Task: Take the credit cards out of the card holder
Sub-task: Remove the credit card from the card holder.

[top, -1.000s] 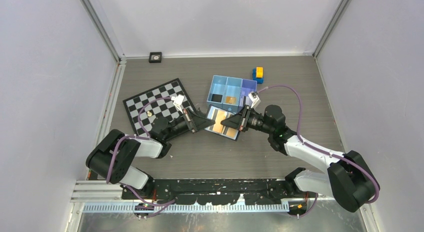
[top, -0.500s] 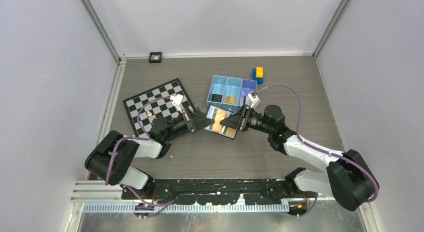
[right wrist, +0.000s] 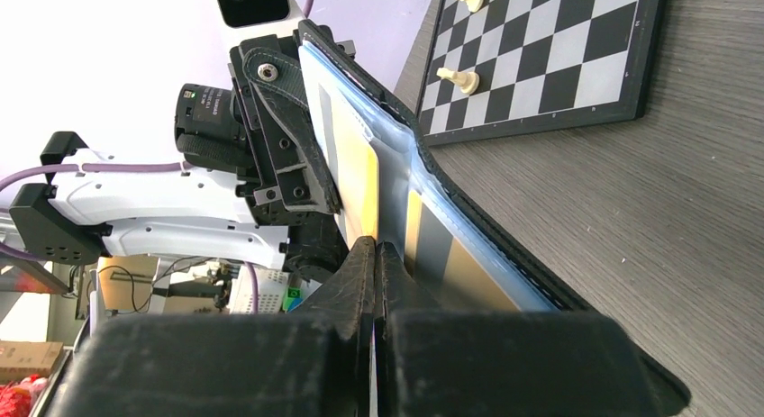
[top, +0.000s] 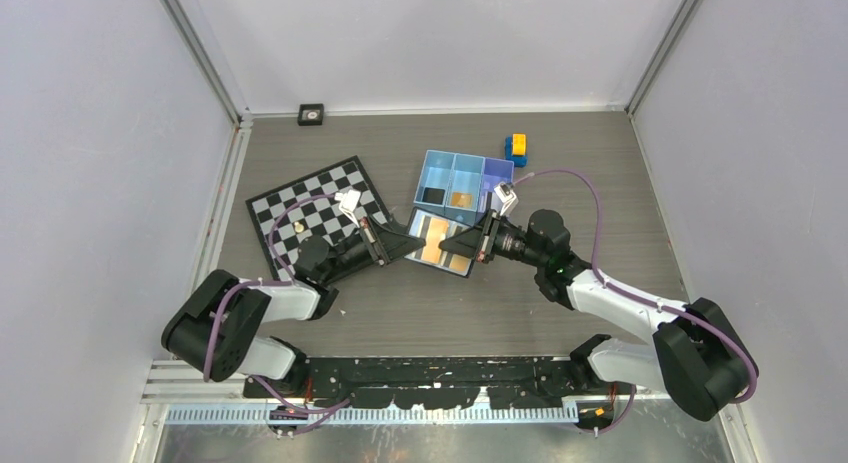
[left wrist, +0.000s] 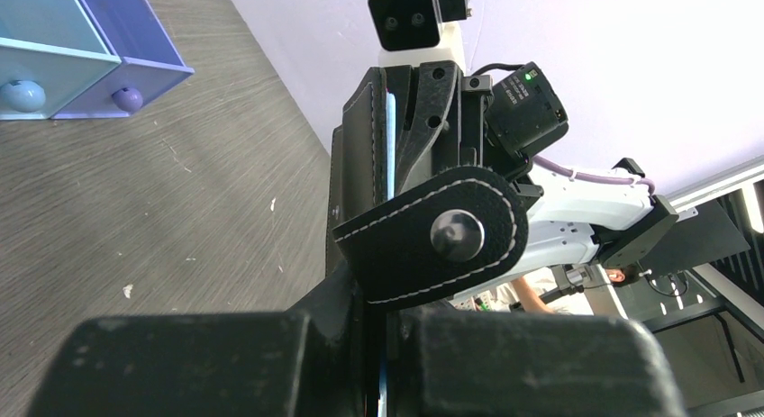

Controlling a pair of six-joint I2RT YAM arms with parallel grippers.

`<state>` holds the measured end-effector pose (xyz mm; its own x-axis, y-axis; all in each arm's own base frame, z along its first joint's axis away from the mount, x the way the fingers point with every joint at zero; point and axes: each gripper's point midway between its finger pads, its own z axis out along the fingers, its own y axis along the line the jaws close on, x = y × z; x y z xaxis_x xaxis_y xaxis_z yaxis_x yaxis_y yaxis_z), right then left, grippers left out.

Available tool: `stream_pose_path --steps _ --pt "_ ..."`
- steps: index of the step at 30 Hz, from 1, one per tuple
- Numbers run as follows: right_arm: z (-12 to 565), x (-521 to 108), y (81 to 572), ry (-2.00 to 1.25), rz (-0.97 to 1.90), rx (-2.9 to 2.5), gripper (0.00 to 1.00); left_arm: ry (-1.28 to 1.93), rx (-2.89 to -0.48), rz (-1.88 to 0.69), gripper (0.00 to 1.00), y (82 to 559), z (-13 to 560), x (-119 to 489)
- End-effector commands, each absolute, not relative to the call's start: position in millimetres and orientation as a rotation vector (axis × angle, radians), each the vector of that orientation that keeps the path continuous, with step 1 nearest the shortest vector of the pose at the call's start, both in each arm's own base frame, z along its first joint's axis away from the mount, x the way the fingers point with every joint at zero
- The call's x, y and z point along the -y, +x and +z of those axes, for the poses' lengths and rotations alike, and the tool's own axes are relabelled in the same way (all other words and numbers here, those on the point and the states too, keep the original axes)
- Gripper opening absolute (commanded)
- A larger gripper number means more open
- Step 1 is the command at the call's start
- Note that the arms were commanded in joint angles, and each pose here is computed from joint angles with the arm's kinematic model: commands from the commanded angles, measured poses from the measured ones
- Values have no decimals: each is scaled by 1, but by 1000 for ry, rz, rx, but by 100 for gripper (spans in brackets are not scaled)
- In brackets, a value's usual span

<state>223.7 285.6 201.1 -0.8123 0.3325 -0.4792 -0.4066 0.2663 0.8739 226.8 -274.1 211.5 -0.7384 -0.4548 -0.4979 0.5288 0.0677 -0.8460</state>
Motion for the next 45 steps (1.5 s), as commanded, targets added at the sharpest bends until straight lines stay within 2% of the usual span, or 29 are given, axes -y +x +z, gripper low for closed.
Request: stream_pose_path --steps 1,13,17,21,41,45 --pt "202 -283 234 -47 1565 -1928 0 107 -1494 -1753 0 226 242 264" --pt "203 -282 234 -52 1560 -1924 1 90 -1498 -1749 0 229 241 260" --pt "204 -285 233 -62 1587 -1924 18 114 -1507 -1768 0 227 242 264" --pt "203 -287 233 -63 1598 -1923 26 139 -1501 -1781 0 223 244 268" --pt "220 -288 225 -101 1669 -1842 29 159 -1539 -1807 0 221 236 281" --pt "219 -288 225 -99 1675 -1846 24 163 -1537 -1811 0 220 237 282"
